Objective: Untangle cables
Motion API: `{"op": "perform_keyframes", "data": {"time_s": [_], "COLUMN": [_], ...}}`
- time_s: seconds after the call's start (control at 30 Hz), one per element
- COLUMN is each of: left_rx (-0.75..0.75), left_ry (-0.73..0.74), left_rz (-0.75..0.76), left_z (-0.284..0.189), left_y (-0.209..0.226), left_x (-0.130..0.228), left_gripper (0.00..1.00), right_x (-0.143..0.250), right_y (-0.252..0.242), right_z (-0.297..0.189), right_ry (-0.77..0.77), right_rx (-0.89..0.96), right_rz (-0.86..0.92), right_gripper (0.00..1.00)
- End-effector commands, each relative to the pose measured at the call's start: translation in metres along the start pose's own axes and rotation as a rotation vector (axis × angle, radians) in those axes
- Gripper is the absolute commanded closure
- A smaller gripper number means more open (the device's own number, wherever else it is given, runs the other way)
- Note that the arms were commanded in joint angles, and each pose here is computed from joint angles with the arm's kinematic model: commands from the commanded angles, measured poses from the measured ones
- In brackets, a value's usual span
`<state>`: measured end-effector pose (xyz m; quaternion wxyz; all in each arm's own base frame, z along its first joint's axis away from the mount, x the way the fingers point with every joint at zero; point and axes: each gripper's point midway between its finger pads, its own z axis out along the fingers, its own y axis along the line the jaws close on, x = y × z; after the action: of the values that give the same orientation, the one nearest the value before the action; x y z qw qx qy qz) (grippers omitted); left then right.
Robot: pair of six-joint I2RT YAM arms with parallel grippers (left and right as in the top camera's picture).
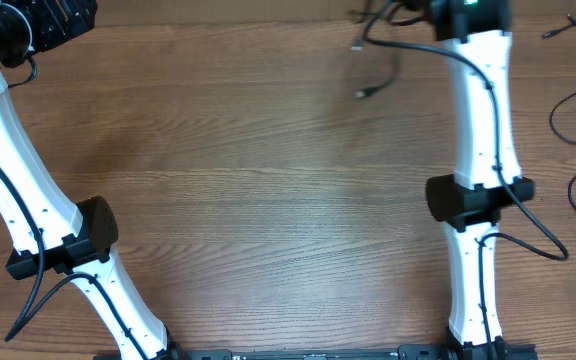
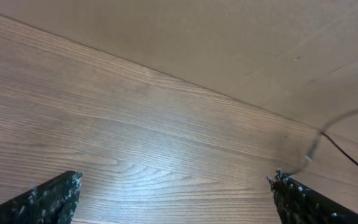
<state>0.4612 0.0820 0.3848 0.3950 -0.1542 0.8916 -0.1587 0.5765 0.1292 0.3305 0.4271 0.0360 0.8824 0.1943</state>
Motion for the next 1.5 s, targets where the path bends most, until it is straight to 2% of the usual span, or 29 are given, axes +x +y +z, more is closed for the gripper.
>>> {"op": "perform_keyframes", "data": {"time_s": [0.0, 0.1, 0.33, 0.57, 0.87, 1.1, 1.2, 1.3, 1.47], "left_rx": [0.042, 0.056, 0.104, 0.155, 0.188, 0.205, 0.211, 0.216, 0.222], "left_ry": [-0.026, -0.022, -0.022, -0.025, -0.036, -0.085, -0.099, -0.112, -0.123], "left_rz": [0.012, 0.027, 0.076, 0.127, 0.141, 0.123, 0.120, 0.107, 0.090], "left_z": [-0.014, -0.012, -0.005, 0.000, 0.002, 0.001, 0.000, 0.000, -0.001], "left_y": [-0.021, -0.029, -0.058, -0.087, -0.106, -0.111, -0.112, -0.113, -0.115], "left_x": [-0.001, 0.001, 0.004, 0.009, 0.010, -0.003, -0.006, -0.010, -0.013], "left_gripper": [0.00, 0.00, 0.00, 0.00, 0.00, 0.00, 0.01, 0.00, 0.00], "right_x": [-0.015, 0.004, 0.028, 0.020, 0.001, -0.021, -0.006, 0.030, 0.085], "right_y": [-0.042, -0.077, -0.174, -0.214, -0.207, -0.187, -0.194, -0.215, -0.252], "right_z": [-0.031, -0.040, -0.083, -0.106, -0.145, -0.232, -0.259, -0.275, -0.270], "right_ry": [-0.034, 0.054, 0.147, 0.116, 0.044, -0.083, -0.040, 0.074, 0.230], "right_rx": [0.138, 0.219, 0.629, 0.691, 0.660, 0.670, 0.711, 0.772, 0.837], "right_rz": [0.015, 0.063, 0.103, 0.171, 0.166, 0.150, 0.173, 0.243, 0.378], "right_gripper": [0.96, 0.96, 0.96, 0.96, 0.96, 0.96, 0.96, 0.96, 0.96]}}
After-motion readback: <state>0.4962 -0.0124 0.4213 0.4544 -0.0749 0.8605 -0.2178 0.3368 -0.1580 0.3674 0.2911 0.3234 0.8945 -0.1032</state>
